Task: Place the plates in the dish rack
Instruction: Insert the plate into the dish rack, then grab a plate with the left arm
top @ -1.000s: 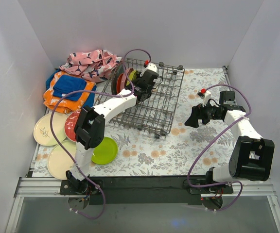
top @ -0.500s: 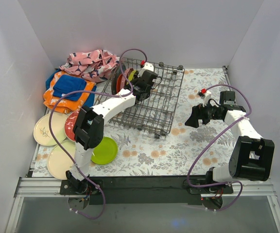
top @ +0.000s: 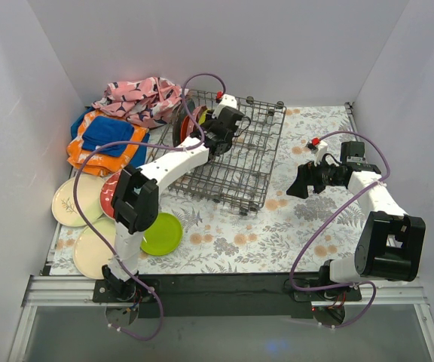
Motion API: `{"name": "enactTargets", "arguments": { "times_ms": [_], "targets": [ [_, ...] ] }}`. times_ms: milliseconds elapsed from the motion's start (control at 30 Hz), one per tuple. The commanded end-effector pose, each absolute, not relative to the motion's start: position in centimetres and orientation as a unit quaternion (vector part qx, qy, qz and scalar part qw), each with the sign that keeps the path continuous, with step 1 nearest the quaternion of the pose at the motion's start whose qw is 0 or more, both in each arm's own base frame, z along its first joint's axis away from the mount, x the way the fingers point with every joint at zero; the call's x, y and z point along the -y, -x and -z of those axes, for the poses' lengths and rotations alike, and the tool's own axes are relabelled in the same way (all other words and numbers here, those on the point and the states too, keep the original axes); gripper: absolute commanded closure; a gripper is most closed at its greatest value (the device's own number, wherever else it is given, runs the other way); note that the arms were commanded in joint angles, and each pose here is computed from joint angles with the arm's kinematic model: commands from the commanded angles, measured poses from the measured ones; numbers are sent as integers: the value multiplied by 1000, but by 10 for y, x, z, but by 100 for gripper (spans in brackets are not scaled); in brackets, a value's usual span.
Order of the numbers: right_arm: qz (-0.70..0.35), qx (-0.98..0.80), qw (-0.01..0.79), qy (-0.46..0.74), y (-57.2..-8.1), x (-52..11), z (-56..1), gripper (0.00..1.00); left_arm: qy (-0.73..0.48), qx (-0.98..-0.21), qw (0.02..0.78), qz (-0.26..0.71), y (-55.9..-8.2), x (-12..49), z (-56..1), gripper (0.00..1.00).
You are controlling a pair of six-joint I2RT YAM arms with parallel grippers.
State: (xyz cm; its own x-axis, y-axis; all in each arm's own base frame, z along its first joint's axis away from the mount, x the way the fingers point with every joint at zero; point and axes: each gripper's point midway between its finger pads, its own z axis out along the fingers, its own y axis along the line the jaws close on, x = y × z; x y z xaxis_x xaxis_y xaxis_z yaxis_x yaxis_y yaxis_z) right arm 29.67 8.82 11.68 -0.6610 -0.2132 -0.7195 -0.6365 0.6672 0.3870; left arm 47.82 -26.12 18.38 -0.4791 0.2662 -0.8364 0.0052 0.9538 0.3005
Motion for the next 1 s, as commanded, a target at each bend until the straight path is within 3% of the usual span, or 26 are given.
{"name": "enactTargets", "arguments": {
  "times_ms": [0,333,500,767,967],
  "targets": [
    [-330,-847,333,250,-297,-90,-118,2,-27,-816,570,-93,-475,254,-271,68],
    [-332,-845,335,251,-298,-91,-120,2,-15,-800,596,-67,-474,254,-313,59],
    [-331,-842,339,258,-297,-91,-124,2,-11,-796,605,-22,-464,259,-339,41],
    [-313,-830,352,298,-298,-88,-136,2,-6,-802,591,91,-415,256,-376,29],
    [-300,-817,359,337,-294,-90,-151,2,18,-832,529,167,-363,236,-354,28]
  ]
}}
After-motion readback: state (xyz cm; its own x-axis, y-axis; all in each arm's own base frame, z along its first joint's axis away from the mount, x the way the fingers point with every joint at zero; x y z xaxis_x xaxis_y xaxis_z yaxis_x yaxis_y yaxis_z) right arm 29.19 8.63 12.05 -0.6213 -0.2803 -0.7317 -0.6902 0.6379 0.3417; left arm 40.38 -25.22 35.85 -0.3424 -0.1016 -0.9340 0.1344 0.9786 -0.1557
